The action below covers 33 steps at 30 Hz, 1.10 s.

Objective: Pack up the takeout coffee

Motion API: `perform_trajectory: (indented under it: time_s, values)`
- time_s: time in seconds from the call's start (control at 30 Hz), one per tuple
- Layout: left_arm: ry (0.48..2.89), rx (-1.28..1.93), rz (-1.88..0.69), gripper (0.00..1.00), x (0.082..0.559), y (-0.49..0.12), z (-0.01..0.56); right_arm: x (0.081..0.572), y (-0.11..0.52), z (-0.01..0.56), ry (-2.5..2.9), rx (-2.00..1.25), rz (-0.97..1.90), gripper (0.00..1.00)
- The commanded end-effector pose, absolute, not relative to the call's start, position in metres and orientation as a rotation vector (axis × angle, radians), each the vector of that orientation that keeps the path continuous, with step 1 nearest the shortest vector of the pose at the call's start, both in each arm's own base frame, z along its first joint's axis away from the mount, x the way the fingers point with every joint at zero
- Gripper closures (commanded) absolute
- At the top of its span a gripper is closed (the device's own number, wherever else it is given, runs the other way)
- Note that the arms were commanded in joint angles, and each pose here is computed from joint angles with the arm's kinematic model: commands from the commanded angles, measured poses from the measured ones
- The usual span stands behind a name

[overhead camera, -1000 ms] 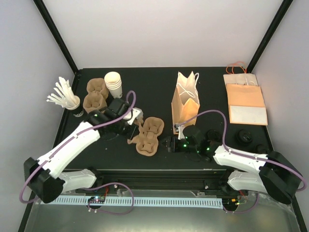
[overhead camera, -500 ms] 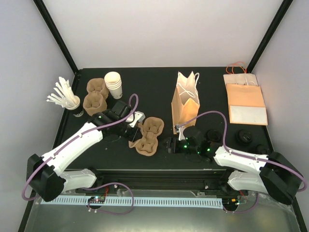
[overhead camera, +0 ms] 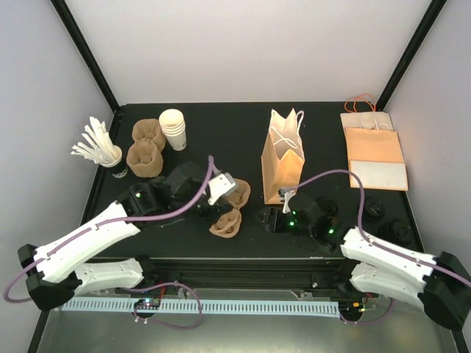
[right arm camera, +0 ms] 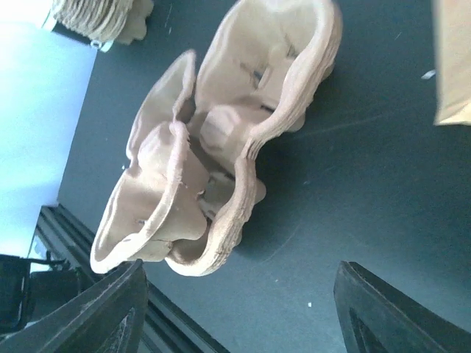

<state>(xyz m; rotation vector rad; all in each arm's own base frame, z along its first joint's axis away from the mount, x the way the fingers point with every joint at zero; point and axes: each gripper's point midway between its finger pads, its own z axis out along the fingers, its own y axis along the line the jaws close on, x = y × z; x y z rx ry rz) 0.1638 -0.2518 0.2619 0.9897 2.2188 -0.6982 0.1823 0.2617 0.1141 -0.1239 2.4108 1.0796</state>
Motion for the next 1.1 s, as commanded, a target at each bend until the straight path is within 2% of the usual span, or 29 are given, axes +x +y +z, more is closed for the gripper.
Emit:
perform_trajectory:
  time_s: [0.0,0.1,0.17,0.23,0.3,0.47,0.6,0.77,0.93,1.07]
  values:
    - [2.123,1.176,-0.700,0.92,0.138,-0.285,0.251,0.188,0.220,0.127,2.415,-0.096,0.808,0.28]
    - [2.213,1.136,-0.681,0.86,0.136,-0.289,0.228,0.184,0.203,0.139,2.411,-0.123,0.726,0.26]
    - [2.329,0.961,-0.560,0.70,0.152,-0.275,0.214,0.179,0.203,0.146,2.410,-0.187,0.734,0.26]
    - [2.376,0.827,-0.468,0.49,0.164,-0.259,0.205,0.175,0.206,0.151,2.423,-0.244,0.733,0.27]
    - [2.404,0.699,-0.412,0.33,0.175,-0.240,0.198,0.174,0.208,0.154,2.443,-0.279,0.721,0.28]
    - [2.400,0.531,-0.420,0.18,0.201,-0.197,0.185,0.177,0.218,0.163,2.408,-0.302,0.771,0.28]
    - [2.443,0.626,-0.483,0.08,0.209,-0.194,0.165,0.176,0.225,0.168,2.386,-0.323,0.817,0.27]
    - [2.553,0.801,-0.483,0.03,0.219,-0.208,0.145,0.174,0.229,0.172,2.385,-0.361,0.831,0.27]
    - [2.779,0.975,-0.399,0.14,0.219,-0.204,0.104,0.172,0.226,0.179,2.364,-0.373,0.832,0.27]
    - [2.817,1.023,-0.330,0.19,0.222,-0.200,0.092,0.171,0.222,0.183,2.347,-0.375,0.831,0.27]
